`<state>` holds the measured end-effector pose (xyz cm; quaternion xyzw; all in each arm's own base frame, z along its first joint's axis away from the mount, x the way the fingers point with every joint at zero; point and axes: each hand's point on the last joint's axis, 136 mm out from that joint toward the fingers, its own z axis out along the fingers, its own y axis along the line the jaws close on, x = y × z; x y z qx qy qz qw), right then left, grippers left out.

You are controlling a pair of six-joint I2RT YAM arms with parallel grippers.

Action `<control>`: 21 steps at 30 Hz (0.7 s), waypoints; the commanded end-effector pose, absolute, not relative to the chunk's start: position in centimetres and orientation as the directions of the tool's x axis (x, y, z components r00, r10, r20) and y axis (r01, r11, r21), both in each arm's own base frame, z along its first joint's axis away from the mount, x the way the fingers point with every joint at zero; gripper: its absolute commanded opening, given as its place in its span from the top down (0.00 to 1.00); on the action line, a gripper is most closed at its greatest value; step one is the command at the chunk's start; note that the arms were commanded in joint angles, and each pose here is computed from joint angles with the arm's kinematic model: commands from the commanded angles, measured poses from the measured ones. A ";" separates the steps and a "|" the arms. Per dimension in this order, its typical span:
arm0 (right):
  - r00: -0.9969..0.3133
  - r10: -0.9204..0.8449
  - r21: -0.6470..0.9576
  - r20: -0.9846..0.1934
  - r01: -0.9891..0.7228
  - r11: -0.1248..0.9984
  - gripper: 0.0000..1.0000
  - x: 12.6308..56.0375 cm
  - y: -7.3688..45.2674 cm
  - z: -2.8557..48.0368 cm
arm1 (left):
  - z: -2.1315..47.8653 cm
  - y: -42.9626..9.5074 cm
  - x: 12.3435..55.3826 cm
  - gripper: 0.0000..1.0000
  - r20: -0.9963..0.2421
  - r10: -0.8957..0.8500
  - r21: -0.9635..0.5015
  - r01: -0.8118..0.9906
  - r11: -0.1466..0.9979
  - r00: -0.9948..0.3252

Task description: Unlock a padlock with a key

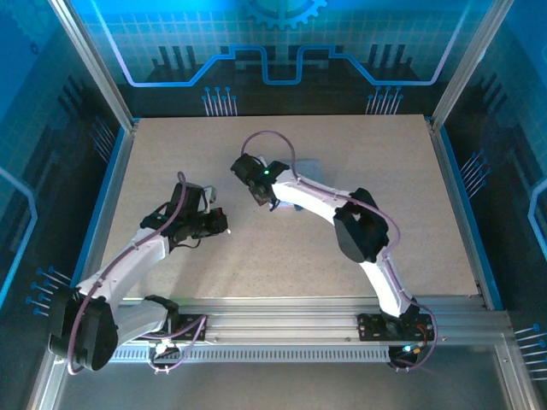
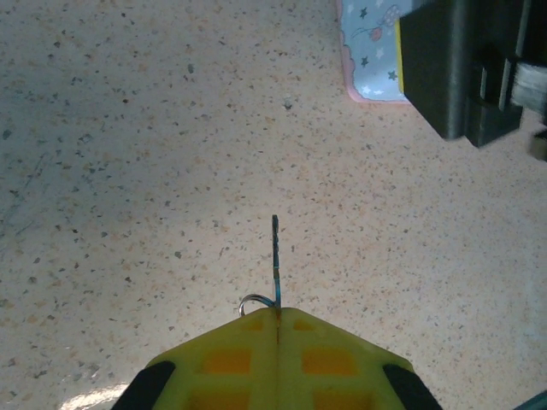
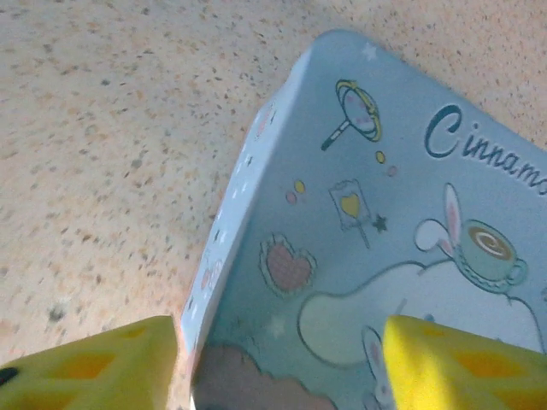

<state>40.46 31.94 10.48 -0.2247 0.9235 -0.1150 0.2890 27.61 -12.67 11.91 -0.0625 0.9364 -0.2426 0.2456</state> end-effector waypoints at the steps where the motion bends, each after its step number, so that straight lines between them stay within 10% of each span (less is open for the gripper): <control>1: -0.685 -0.398 -0.184 -0.610 -0.366 0.912 0.29 38.8 34.2 15.8 | 12.3 -13.5 26.9 1.00 -0.437 -0.217 -0.535 0.058 0.843 -0.873; 21: -0.838 0.024 0.179 -0.545 -0.089 0.980 0.38 34.3 26.7 7.1 | 15.1 -19.0 25.6 1.00 -0.559 -0.109 -0.658 0.360 0.661 -0.822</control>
